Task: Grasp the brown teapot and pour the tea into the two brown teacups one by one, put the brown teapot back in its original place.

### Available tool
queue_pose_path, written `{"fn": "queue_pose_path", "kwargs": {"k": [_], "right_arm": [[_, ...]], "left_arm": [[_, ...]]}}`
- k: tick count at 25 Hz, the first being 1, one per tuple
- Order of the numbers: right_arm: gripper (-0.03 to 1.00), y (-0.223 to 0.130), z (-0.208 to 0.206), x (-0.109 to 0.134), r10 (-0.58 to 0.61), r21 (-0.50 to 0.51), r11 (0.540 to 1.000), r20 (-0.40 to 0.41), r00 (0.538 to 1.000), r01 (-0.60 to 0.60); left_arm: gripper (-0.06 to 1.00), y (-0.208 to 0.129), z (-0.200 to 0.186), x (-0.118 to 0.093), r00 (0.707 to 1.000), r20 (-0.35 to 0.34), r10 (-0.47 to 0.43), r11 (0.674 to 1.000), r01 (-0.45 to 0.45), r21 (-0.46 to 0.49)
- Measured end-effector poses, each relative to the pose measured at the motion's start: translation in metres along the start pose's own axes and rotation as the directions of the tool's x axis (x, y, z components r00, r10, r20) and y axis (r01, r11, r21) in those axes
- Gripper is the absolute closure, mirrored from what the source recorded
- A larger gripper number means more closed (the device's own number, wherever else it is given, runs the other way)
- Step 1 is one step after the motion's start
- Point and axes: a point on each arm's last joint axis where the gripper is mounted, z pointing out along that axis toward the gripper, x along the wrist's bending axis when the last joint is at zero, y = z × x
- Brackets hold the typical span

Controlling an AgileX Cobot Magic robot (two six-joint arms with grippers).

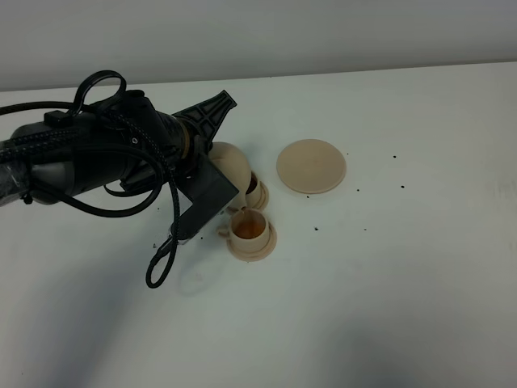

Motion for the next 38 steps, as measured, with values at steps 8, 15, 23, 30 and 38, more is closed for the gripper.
{"fn": "queue_pose_path", "kwargs": {"k": [8, 15, 23, 30, 38], "right_arm": [[0.48, 0.0000, 0.0000, 0.0000, 0.000, 0.000, 1.000, 0.000, 1.000, 0.000], [0.48, 0.0000, 0.0000, 0.0000, 0.000, 0.000, 1.000, 0.000, 1.000, 0.000], [0.48, 0.0000, 0.0000, 0.0000, 0.000, 0.000, 1.000, 0.000, 1.000, 0.000], [0.48, 0.0000, 0.0000, 0.0000, 0.000, 0.000, 1.000, 0.000, 1.000, 0.000], [0.48, 0.0000, 0.0000, 0.0000, 0.000, 0.000, 1.000, 0.000, 1.000, 0.000]], "left_arm": [[0.80, 0.0030, 0.0062, -0.0005, 0.999, 0.002, 0.036, 0.999, -0.036, -0.005], [0.80, 0.0039, 0.0077, 0.0011, 0.999, -0.018, 0.048, 0.999, -0.048, -0.007], [0.80, 0.0035, 0.0076, 0.0013, 0.998, -0.020, 0.056, 0.998, -0.056, -0.003], [0.80, 0.0034, 0.0076, 0.0015, 0.998, -0.021, 0.060, 0.998, -0.060, -0.002], [0.80, 0.0035, 0.0076, 0.0025, 0.997, -0.032, 0.064, 0.998, -0.064, -0.002]]}}
